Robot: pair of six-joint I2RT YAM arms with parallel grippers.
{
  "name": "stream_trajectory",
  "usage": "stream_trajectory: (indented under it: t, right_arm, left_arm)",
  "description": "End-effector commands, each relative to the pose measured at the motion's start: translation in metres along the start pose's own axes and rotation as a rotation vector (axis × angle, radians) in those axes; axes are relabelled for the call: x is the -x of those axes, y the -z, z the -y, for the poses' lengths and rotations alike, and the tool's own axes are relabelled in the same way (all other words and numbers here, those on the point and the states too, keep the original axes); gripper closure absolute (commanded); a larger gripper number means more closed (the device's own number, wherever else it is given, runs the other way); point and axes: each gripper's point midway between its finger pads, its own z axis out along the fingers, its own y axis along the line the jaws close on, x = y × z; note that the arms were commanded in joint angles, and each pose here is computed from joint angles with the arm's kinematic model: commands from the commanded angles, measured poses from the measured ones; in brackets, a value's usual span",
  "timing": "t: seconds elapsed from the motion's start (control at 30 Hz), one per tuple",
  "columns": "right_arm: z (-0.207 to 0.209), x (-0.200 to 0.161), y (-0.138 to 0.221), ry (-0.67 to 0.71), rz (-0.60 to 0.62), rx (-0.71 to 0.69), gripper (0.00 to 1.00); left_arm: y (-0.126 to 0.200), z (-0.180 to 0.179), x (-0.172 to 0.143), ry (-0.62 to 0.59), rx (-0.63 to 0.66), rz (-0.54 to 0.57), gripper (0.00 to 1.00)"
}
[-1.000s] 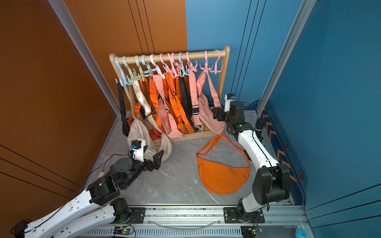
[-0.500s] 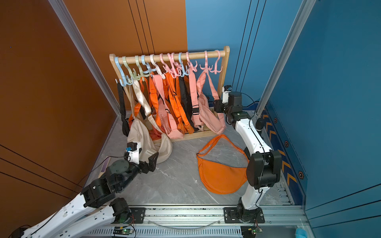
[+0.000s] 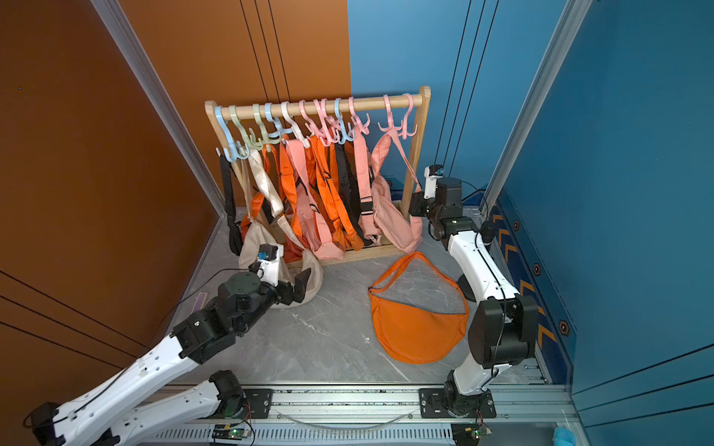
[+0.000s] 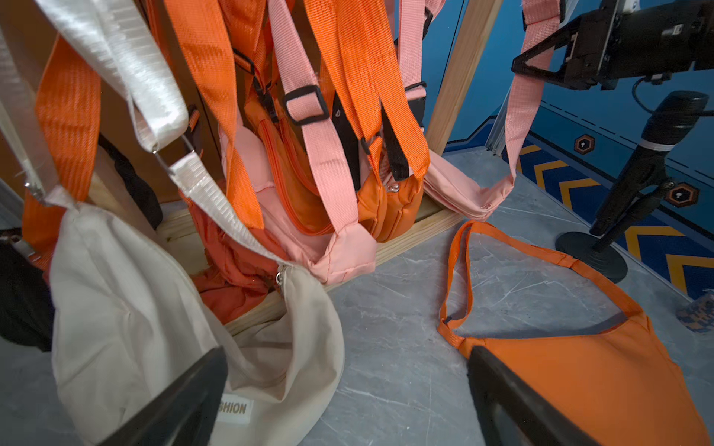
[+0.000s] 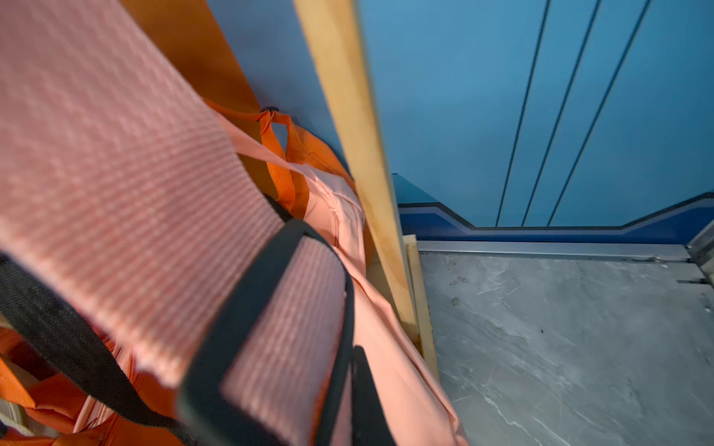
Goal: Take the bag off the hook
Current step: Pick up the bag from the hook.
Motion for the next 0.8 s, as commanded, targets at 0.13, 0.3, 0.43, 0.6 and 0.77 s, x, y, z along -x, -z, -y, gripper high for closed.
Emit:
stream_trajectory:
  t: [0.13, 0.3, 0.43, 0.6, 0.77]
  right_arm:
    - [0.026, 0.018, 0.028, -0.096, 0.06, -0.051, 1.0]
    - [0.034, 0.024, 0.037, -0.131, 0.072, -0.059, 1.0]
    - [0.038, 0.031, 0.041, -0.168, 0.086, -0.048, 1.0]
    - [0.034, 0.037, 0.043, -0.197, 0.088, -0.026, 1.0]
    - [0.029, 0.043, 0.046, -0.222, 0.095, -0.004, 1.0]
  left_arm:
    - [-0.042, 0.038, 0.077, -0.025, -0.131, 0.105, 0.02]
    - [-0.074, 0.062, 0.11, -0.062, -0.174, 0.133, 0.02]
    - [-0.101, 0.084, 0.135, -0.087, -0.218, 0.153, 0.01]
    - [-0.142, 0.108, 0.157, -0.121, -0.289, 0.154, 0.03]
    - [-0.182, 0.126, 0.168, -0.131, -0.373, 0.137, 0.05]
